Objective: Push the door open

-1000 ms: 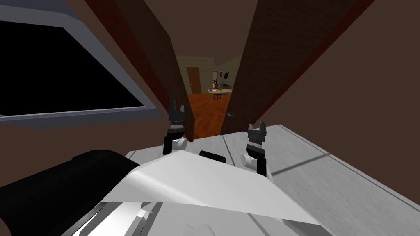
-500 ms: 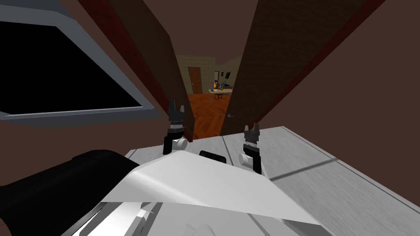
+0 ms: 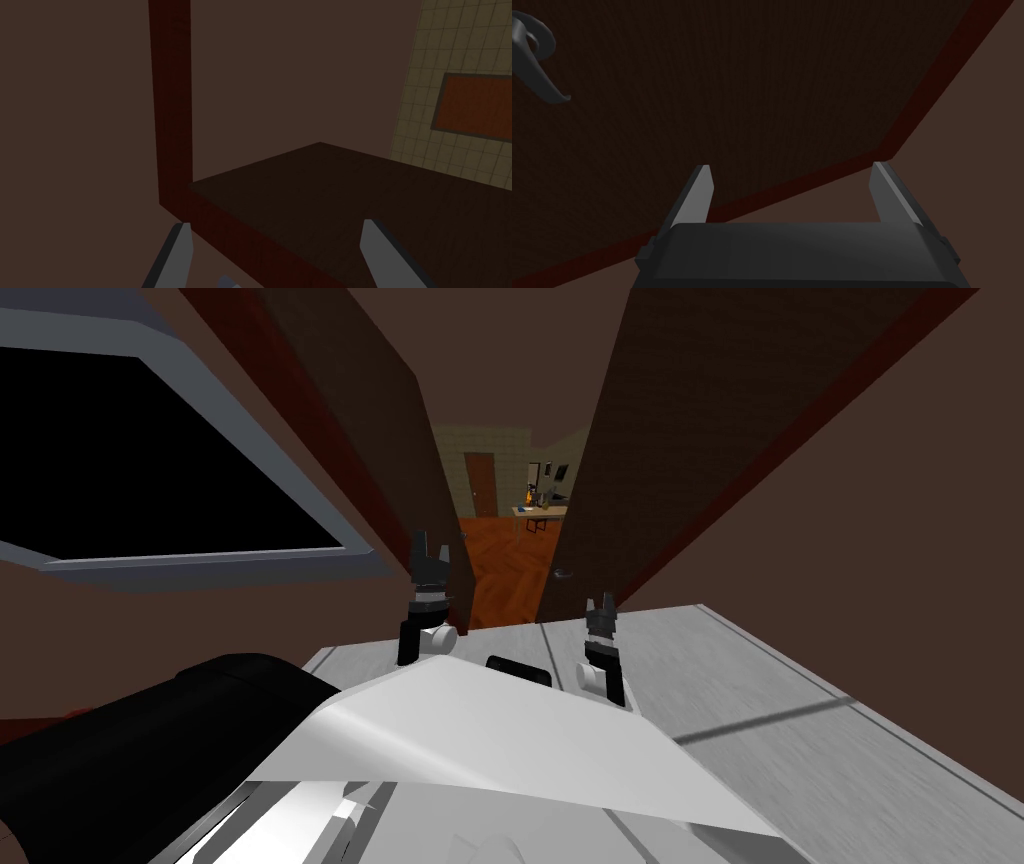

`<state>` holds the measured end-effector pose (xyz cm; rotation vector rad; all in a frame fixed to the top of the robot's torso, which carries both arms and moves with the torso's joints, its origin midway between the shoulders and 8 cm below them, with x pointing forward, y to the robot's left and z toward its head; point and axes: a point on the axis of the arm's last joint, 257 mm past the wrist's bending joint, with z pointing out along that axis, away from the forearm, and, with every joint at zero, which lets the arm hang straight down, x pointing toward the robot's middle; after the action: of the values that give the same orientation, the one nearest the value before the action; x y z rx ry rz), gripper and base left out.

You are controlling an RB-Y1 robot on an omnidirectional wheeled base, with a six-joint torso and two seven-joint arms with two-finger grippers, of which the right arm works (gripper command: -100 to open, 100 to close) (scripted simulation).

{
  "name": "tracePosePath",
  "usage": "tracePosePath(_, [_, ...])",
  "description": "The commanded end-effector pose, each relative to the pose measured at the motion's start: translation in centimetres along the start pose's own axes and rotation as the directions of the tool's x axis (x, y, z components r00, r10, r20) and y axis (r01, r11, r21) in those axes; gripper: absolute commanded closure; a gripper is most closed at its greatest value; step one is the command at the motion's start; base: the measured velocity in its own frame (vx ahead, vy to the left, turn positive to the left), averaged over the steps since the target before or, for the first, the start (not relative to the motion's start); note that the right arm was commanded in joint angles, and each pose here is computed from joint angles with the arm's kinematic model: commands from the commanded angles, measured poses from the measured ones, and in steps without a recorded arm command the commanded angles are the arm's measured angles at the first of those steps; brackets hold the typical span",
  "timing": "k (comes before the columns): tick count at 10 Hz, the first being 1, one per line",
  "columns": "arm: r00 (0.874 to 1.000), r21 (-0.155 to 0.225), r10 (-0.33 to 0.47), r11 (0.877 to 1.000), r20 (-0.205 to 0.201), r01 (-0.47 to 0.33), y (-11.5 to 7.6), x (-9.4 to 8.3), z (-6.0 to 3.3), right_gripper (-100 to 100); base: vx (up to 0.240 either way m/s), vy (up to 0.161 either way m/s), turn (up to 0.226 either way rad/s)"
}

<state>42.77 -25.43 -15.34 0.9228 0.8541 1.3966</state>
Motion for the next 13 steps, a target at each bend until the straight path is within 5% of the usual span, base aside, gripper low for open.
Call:
tracePosePath(1, [1.000, 0.018, 0.000, 1.000, -0.004, 0.000, -1.1, 0.3, -0.37, -100, 0.053, -0.055, 0.020])
tracePosePath(13, [0.996, 0.240, 0.012, 0.971, -0.094, 0.011, -13.1, 4.2, -5.20, -100, 0.076, -0.088, 0.080])
